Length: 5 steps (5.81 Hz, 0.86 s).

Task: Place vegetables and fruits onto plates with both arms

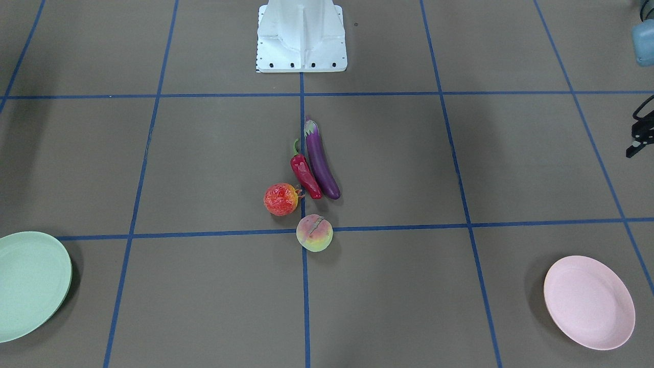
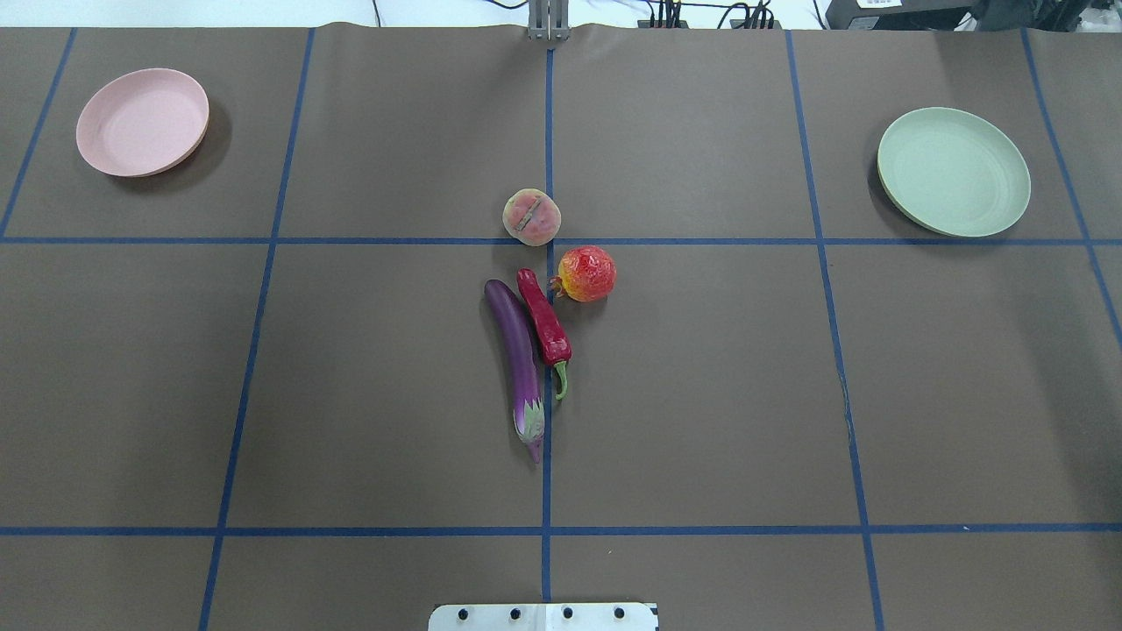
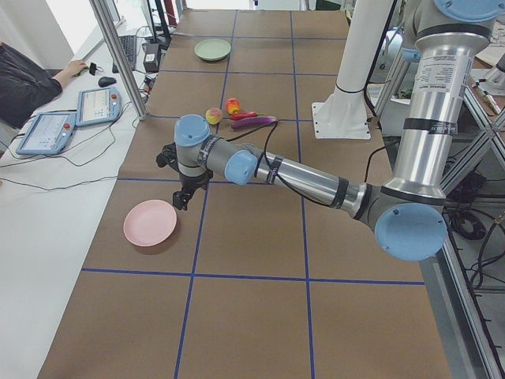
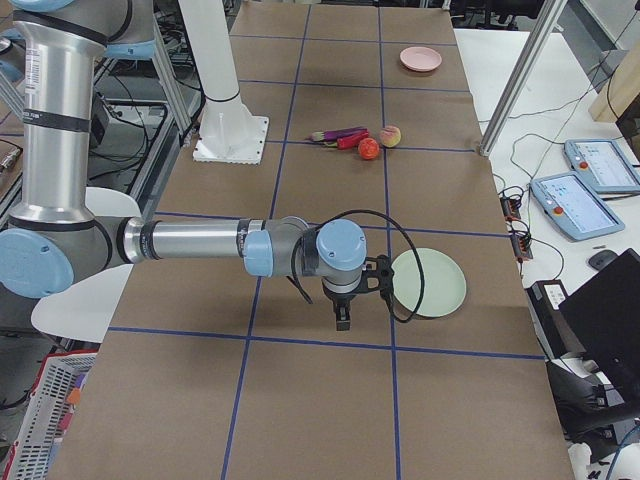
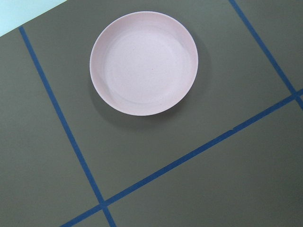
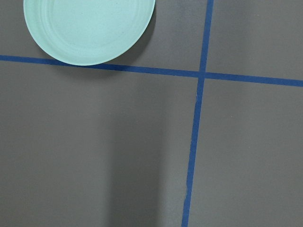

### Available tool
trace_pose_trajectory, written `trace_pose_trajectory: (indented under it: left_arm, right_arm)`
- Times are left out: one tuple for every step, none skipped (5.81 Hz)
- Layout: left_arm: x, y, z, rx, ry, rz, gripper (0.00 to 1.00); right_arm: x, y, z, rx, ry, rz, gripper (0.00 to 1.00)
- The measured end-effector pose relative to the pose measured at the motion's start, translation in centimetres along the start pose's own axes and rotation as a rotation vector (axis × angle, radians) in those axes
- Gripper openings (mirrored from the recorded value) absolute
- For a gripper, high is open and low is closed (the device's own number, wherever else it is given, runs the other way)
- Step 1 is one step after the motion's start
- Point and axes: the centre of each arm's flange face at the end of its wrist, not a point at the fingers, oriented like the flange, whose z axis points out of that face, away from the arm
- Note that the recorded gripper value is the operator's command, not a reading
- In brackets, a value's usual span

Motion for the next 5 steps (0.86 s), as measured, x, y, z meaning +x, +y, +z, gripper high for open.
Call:
trace_pose_trajectory:
  left_arm:
    - [3.8, -2.9, 0.1, -0.016, 0.023, -0.068, 1.0]
    - [9.5, -5.6, 0.7, -0.028, 0.057, -0.155, 1.0]
    - [15.8, -8.0, 1.6, -0.04, 0.101, -0.258, 1.0]
    - [21.4, -9.8, 2.4, -0.057, 0.142, -0.344, 1.0]
    - [26.5, -11.0, 3.6, -0.07, 0.153, -0.416, 1.0]
  right_arm:
    - [-0.1, -0.1, -0.1, 0.002, 0.002, -0.003, 1.0]
    - [-0.5, -0.3, -0.4, 0.009, 0.002, -0.012, 1.0]
    - [-0.9, -0.5, -0.8, 0.016, 0.004, -0.022, 1.0]
    - [-1.2, -0.7, -1.1, 0.02, 0.006, -0.027, 1.0]
    - [-1.2, -0.8, -1.0, 0.021, 0.004, -0.028, 1.0]
